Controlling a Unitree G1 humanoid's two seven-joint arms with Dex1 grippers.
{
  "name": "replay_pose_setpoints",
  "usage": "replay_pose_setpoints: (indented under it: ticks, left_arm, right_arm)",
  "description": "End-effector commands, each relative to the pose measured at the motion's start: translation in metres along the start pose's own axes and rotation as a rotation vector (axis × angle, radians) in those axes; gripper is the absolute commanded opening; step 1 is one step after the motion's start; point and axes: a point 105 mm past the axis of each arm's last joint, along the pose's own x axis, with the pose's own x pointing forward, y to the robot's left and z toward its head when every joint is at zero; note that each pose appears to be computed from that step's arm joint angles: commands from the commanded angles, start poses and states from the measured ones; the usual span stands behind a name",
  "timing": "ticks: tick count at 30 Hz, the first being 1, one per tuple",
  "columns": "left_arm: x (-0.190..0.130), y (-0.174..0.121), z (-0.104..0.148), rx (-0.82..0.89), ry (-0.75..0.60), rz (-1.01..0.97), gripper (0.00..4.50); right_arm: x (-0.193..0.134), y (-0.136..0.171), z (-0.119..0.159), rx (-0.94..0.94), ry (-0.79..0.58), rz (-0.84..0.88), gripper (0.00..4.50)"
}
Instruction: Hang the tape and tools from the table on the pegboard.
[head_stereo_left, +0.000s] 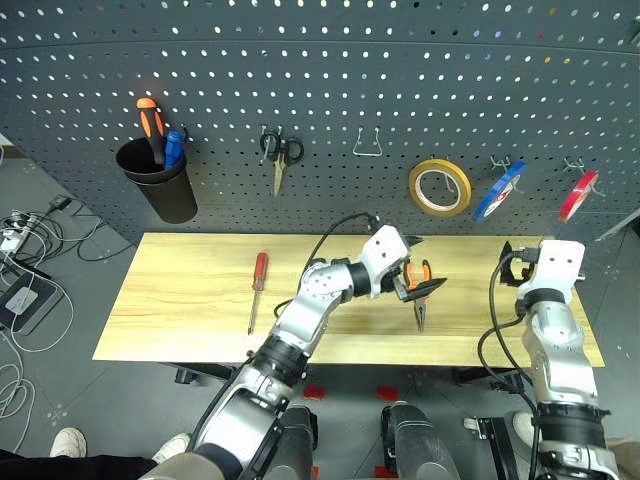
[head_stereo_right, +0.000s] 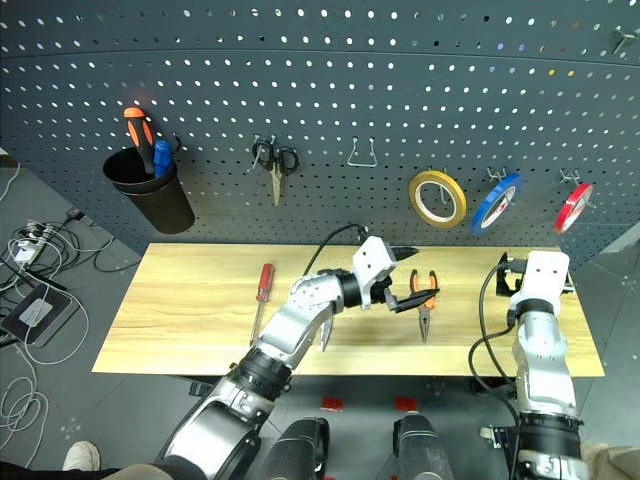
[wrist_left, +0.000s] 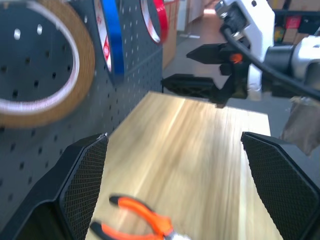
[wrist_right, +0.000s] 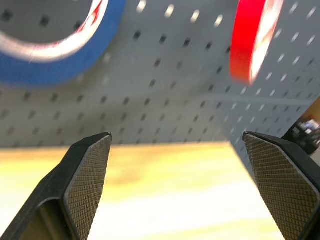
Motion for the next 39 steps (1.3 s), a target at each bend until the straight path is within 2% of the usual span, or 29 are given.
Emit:
replay_pose_setpoints:
  ticks: [1,8,13,21,30,39]
  left_arm:
    - [-0.013,-0.004,0.001,0.017,-0.002,0.019,4.50]
    - [-0.057,-0.014,-0.031,-0.014,0.125,0.062,4.50]
    - [-0.086,-0.010,-0.043,-0.033,0.192,0.120,4.50]
    - [-0.098,-0.004,-0.046,-0.032,0.219,0.182,4.50]
    - [-0.109,-0.015,-0.047,-0.072,0.234,0.212,4.50]
    - [-0.126,-0.001,-0.052,-0.073,0.269,0.287,4.50]
  right_arm:
    - [-0.013,0.019,-0.007,0.017,0.072,0.093,4.49]
    - [-0.034,0.071,-0.035,0.029,0.278,0.331,4.49]
    - [-0.041,0.095,-0.043,0.040,0.358,0.423,4.49]
    - [-0.029,0.118,-0.041,0.053,0.398,0.445,4.49]
    - [-0.014,0.133,-0.027,0.054,0.401,0.444,4.49]
    - [-0.012,0.155,-0.020,0.079,0.428,0.491,4.49]
